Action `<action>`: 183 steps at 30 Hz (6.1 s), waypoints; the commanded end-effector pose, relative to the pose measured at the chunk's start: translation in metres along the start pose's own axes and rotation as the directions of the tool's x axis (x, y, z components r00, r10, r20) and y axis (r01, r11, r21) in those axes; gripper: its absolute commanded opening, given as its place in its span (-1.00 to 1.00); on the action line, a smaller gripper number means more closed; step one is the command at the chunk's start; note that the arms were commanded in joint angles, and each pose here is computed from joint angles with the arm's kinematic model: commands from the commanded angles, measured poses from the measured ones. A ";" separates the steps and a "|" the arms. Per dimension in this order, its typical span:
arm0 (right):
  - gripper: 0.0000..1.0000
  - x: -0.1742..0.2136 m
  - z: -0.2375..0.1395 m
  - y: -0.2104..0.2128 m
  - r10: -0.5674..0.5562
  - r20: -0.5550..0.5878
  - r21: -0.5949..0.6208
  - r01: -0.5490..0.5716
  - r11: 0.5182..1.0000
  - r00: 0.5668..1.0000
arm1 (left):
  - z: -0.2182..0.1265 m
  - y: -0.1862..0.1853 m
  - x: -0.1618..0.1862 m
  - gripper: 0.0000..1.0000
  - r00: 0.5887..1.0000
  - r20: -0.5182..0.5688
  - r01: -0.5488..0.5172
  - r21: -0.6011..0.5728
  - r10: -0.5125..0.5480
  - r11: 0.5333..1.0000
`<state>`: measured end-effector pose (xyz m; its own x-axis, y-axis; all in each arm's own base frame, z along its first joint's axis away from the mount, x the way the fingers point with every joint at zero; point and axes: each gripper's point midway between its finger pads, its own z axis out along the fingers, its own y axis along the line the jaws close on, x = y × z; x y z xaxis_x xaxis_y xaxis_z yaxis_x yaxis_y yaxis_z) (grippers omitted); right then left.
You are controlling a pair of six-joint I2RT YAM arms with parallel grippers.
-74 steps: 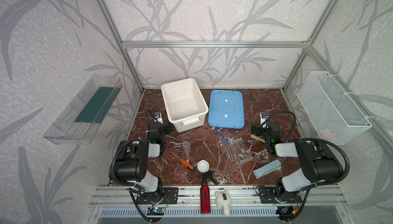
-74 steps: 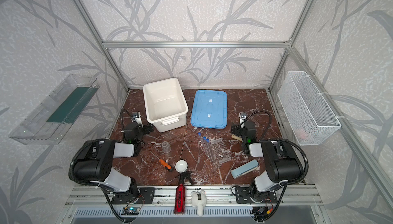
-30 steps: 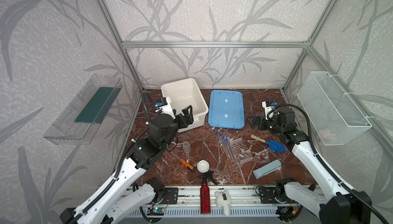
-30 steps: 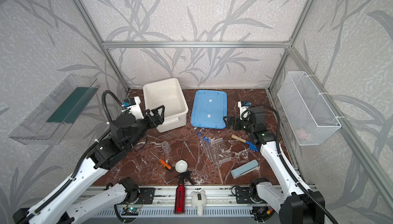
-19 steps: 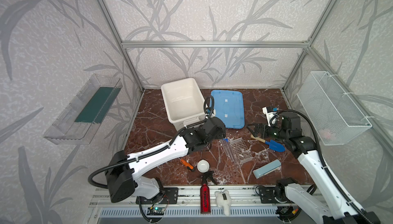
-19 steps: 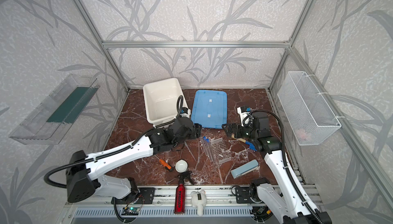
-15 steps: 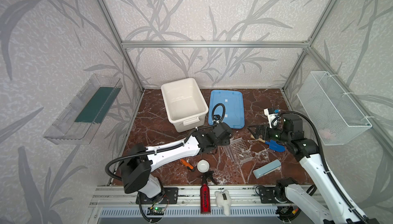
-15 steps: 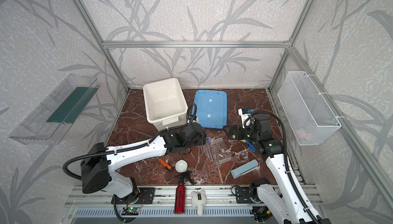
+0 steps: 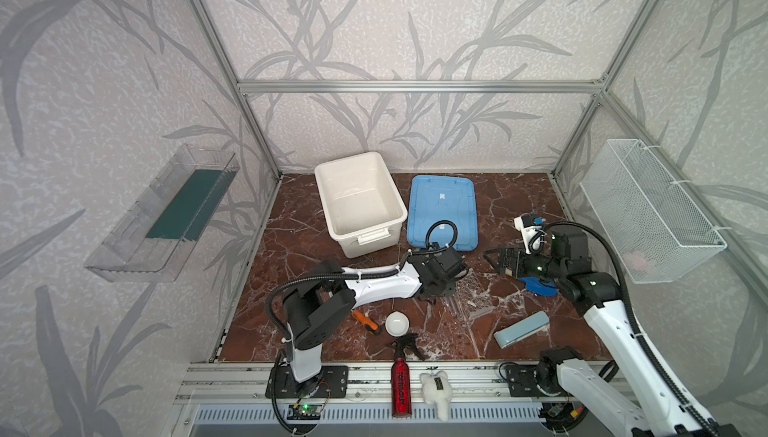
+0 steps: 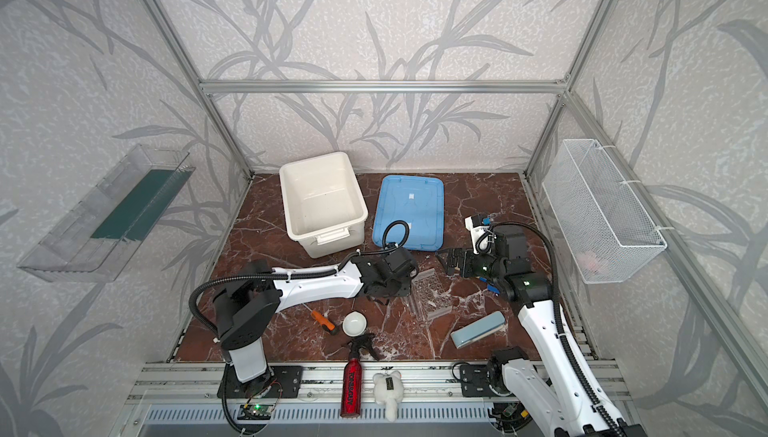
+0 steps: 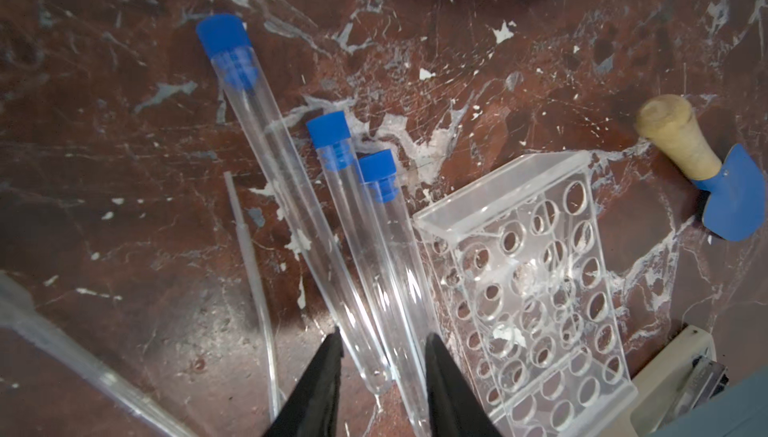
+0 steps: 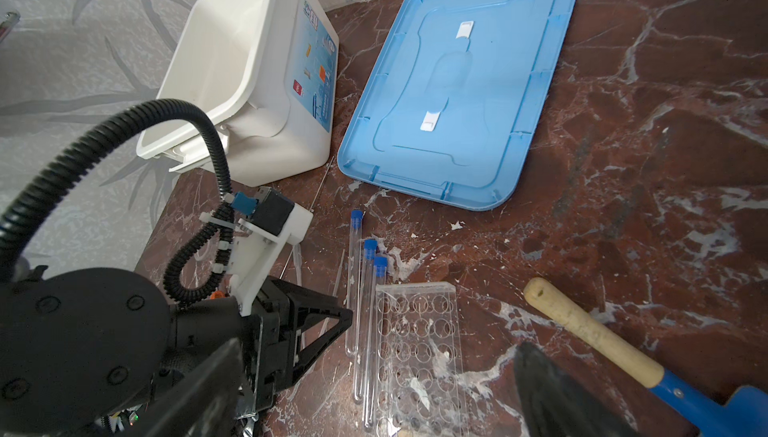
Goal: Organize the chemistry lab equipment
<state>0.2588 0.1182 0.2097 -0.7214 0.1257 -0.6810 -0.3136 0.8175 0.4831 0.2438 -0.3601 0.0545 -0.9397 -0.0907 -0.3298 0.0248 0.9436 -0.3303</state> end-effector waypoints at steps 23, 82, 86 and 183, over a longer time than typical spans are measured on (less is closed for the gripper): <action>1.00 0.003 0.001 -0.010 0.003 -0.001 0.056 -0.003 0.998 1.000 | 0.018 0.030 -0.010 -0.48 1.000 -0.001 -0.031 -0.219 0.031 0.975; 0.83 -0.007 0.060 0.018 0.088 -0.154 -0.189 -0.117 0.975 0.984 | -0.032 -0.017 -0.042 -0.79 0.916 0.351 -0.298 0.271 0.194 0.915; 0.78 -0.006 0.084 0.037 0.018 -0.187 -0.204 -0.057 0.977 0.982 | -0.043 -0.024 -0.039 -0.79 0.885 0.390 -0.382 0.294 0.255 0.876; -0.16 0.002 0.071 -0.004 -0.441 0.288 0.220 0.389 0.894 0.850 | -0.028 0.002 -0.034 0.72 0.975 0.197 -0.131 0.121 0.106 0.984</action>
<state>0.3012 0.1566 0.1527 -0.3410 -0.1219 -0.9321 -0.4400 0.8969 0.0437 0.2582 -0.3613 0.0908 -0.8549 -0.0514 -0.5163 0.2356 0.8481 -0.4746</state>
